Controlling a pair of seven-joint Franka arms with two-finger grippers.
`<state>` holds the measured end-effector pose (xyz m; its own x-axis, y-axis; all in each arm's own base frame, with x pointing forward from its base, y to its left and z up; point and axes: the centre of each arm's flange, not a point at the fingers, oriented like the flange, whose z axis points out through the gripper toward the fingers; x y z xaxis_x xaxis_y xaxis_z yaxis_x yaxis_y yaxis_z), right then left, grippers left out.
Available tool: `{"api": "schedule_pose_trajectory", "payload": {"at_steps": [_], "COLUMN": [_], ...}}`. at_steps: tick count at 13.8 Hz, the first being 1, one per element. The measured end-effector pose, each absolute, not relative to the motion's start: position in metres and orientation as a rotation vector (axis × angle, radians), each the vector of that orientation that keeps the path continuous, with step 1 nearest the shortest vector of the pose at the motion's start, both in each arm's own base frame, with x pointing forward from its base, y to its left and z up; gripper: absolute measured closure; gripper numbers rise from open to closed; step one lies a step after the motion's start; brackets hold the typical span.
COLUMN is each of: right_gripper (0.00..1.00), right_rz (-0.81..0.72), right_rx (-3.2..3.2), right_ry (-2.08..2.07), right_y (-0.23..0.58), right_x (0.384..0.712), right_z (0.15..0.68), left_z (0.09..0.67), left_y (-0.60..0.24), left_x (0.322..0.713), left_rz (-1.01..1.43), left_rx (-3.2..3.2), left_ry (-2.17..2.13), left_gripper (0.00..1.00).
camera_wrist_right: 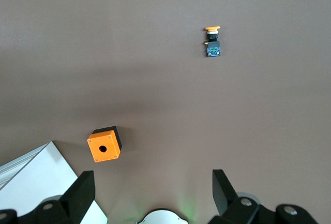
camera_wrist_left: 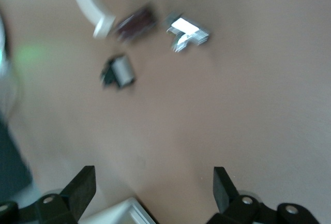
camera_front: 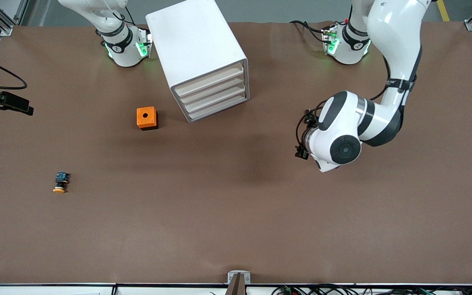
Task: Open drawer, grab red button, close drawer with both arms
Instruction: 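Grasp the drawer handle with the left gripper, then pull the drawer out of the cabinet with the left gripper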
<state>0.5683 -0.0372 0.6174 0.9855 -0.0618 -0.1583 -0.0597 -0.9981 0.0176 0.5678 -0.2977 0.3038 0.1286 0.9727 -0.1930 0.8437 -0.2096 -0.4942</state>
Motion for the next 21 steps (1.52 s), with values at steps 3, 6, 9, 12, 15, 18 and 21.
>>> {"api": "schedule_pose_trajectory", "payload": {"at_steps": [3, 6, 9, 12, 15, 18, 21], "right_gripper": [0.00, 0.00, 0.00, 0.00, 0.00, 0.00, 0.00], "right_rz": [-0.246, -0.246, -0.245, -0.245, -0.245, -0.245, -0.245], "right_rx": [3.118, 3.118, 3.118, 3.118, 3.118, 3.118, 3.118], "right_ry": [-0.095, -0.095, -0.095, -0.095, -0.094, -0.094, -0.094], "right_y": [-0.037, -0.037, -0.037, -0.037, -0.037, -0.037, -0.037], "right_x": [0.568, 0.568, 0.568, 0.568, 0.568, 0.568, 0.568], "right_z": [0.618, 0.618, 0.618, 0.618, 0.618, 0.618, 0.618], "left_z": [0.249, 0.219, 0.232, 0.236, 0.223, 0.217, 0.213], "left_y": [-0.331, -0.373, -0.394, -0.407, -0.443, -0.467, -0.481], "left_x": [0.544, 0.521, 0.522, 0.519, 0.491, 0.471, 0.456], "left_rz": [0.891, 1.099, 1.337, 1.458, 1.516, 1.541, 1.506], "left_rx": [-1.761, -1.564, -1.403, -1.279, -1.222, -1.179, -1.147], "left_ry": [-1.940, -1.959, -2.005, -2.006, -1.941, -1.903, -1.889], "left_gripper": [0.00, 0.00, 0.04, 0.35, 0.48, 0.49, 0.49]}}
